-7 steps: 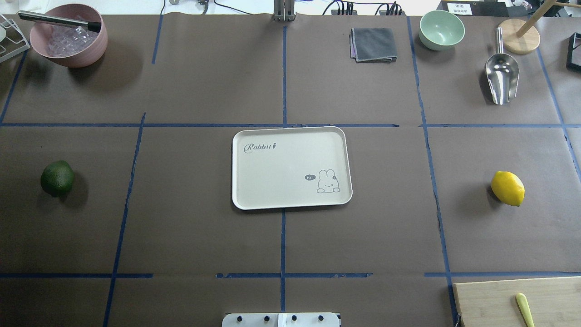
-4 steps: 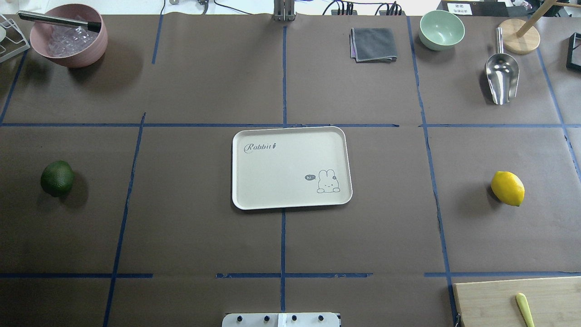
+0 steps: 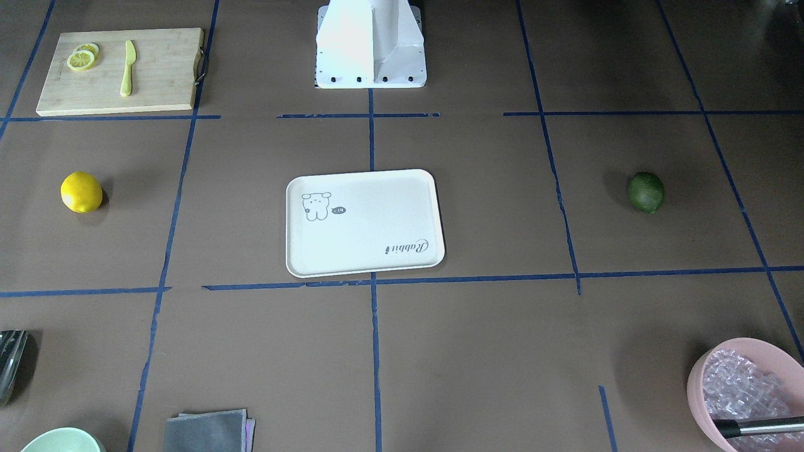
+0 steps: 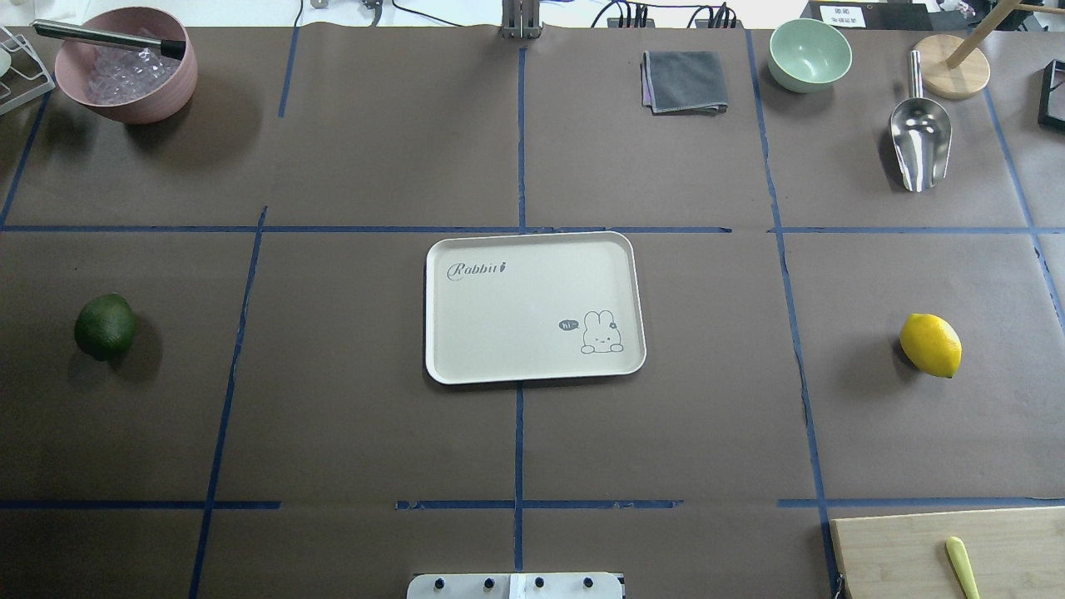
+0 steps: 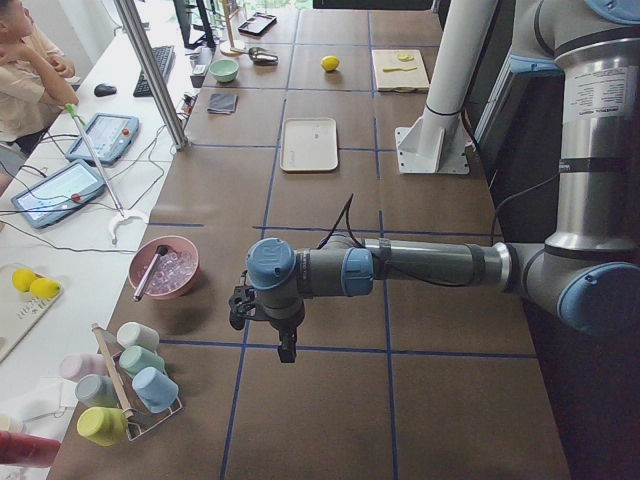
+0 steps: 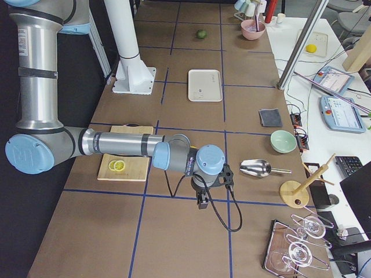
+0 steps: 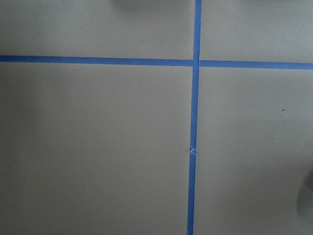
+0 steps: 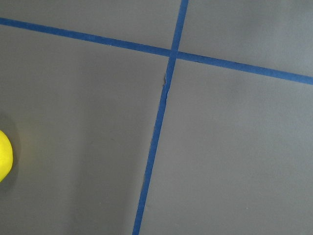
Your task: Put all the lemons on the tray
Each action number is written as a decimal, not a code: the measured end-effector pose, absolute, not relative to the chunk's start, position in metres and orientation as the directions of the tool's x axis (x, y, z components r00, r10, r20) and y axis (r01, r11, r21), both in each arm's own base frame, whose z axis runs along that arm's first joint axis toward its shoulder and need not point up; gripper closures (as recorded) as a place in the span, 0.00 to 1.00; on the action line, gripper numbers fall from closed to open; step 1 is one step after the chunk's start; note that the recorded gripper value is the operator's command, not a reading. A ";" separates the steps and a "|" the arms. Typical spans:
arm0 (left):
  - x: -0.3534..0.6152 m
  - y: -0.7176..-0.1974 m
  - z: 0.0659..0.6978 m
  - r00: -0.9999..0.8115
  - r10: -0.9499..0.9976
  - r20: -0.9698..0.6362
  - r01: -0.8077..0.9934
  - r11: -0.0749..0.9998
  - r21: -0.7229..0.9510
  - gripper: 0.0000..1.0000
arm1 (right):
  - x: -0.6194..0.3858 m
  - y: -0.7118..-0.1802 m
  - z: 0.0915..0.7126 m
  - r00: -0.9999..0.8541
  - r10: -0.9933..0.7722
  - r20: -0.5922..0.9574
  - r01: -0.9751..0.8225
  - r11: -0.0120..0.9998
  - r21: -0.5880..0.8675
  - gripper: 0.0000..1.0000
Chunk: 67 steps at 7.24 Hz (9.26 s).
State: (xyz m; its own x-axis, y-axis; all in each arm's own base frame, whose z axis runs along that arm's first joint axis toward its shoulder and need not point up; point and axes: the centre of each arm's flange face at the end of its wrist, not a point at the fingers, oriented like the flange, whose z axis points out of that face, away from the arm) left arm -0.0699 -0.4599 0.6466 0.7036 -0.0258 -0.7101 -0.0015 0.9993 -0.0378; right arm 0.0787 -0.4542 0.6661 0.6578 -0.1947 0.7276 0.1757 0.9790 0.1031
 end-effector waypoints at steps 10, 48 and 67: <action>-0.063 -0.460 0.642 0.697 0.002 -0.717 -0.022 1.000 -0.018 0.00 | 0.000 -0.458 0.649 0.619 -0.292 0.729 0.206 0.956 0.208 0.02; -0.061 -0.461 0.639 0.695 0.008 -0.719 -0.021 1.000 -0.008 0.00 | -0.577 -0.491 0.268 0.650 0.163 0.742 -0.107 0.987 -0.123 0.01; 0.257 -0.440 0.580 0.672 0.059 -0.738 -0.080 0.997 0.006 0.00 | -0.316 -0.480 0.365 0.594 0.120 0.796 -0.118 0.991 -0.061 0.00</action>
State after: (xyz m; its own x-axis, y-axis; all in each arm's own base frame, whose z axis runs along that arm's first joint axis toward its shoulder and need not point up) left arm 0.2567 -0.4397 0.5796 0.6725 0.0589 -0.7378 -0.0803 0.9968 0.0064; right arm -0.3161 -0.4801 0.3650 0.5939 0.1196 0.7956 -0.1177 0.9912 -0.0611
